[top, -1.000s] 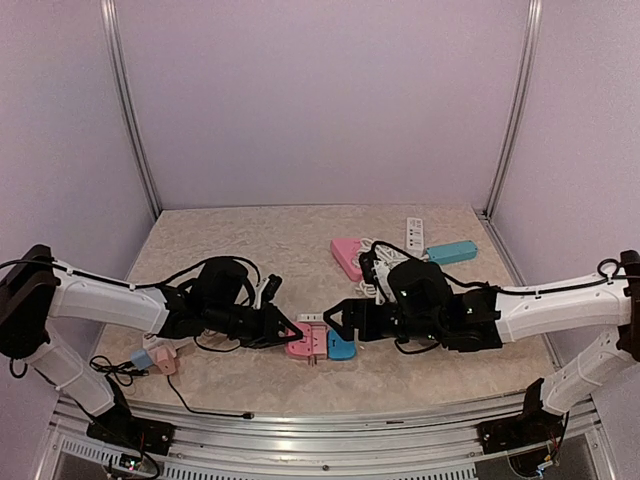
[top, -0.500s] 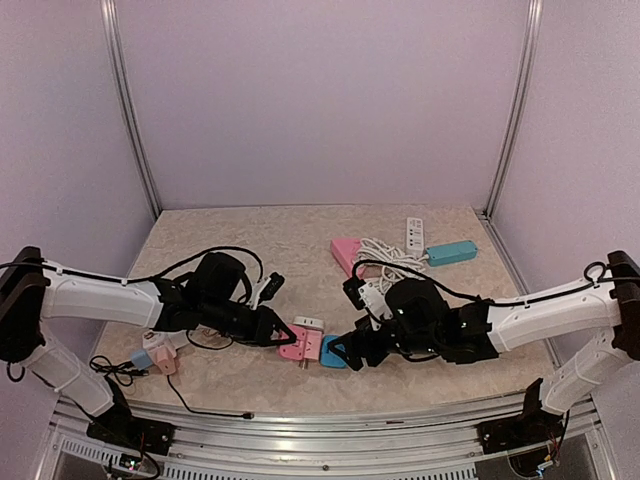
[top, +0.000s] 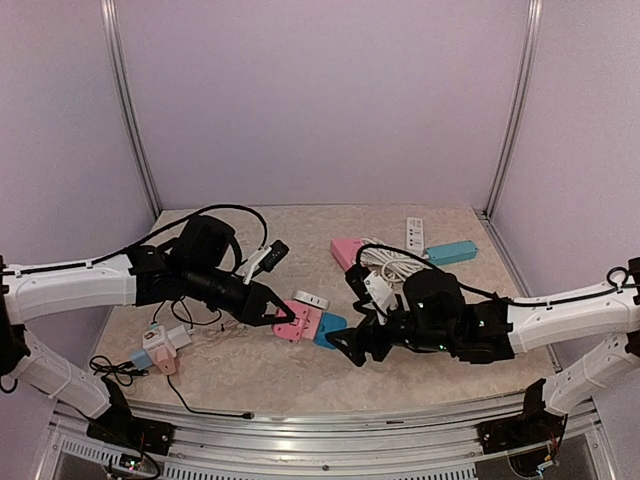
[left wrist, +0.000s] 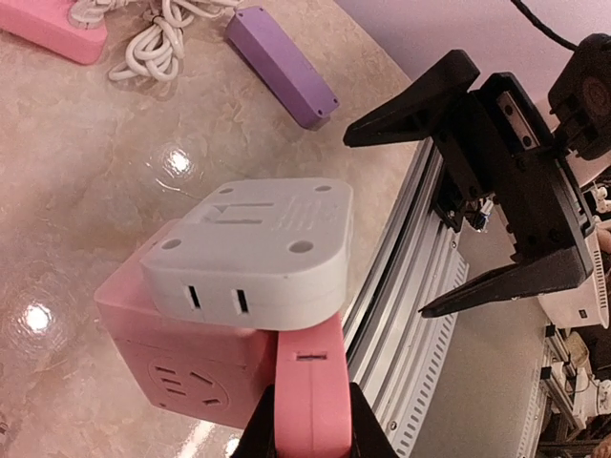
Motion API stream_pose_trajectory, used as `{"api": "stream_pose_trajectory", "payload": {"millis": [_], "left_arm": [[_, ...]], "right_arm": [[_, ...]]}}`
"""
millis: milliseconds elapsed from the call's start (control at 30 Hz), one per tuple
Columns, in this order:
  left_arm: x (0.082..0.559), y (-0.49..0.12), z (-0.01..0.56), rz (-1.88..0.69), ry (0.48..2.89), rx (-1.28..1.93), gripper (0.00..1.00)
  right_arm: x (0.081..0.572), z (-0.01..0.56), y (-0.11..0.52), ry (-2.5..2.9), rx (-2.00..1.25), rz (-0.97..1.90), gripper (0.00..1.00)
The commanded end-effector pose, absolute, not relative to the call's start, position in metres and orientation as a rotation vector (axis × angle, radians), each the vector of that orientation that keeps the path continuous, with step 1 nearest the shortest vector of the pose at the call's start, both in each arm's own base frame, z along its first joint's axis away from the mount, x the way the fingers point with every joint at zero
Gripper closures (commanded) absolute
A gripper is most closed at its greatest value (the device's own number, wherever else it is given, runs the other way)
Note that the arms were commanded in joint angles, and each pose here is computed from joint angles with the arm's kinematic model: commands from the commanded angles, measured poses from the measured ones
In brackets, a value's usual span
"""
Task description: Pull the plug off the socket
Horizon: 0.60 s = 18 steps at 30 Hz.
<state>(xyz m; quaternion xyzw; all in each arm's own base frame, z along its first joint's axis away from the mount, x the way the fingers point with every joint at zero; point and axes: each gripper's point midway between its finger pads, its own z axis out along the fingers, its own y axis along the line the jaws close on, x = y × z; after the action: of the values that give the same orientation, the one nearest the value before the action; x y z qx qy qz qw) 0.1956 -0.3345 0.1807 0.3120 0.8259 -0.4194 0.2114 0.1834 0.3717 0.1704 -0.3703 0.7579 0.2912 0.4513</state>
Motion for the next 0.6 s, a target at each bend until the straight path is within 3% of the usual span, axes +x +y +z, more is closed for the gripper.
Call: {"api": "stream_pose_trajectory", "payload": {"millis": [0, 367, 567], "left_arm": [[0.192, -0.333, 0.213, -1.118, 2.203, 1.017, 1.00], [0.189, -0.345, 0.224, -1.061, 2.128, 1.253, 1.00], [0.193, -0.349, 0.219, -1.014, 2.104, 1.291, 1.00]], "right_arm": [[0.184, 0.218, 0.370, 1.756, -0.824, 0.773, 0.06], [0.190, 0.223, 0.374, 1.813, -0.880, 0.646, 0.10], [0.184, 0.216, 0.393, 1.852, -0.972, 0.673, 0.23]]}}
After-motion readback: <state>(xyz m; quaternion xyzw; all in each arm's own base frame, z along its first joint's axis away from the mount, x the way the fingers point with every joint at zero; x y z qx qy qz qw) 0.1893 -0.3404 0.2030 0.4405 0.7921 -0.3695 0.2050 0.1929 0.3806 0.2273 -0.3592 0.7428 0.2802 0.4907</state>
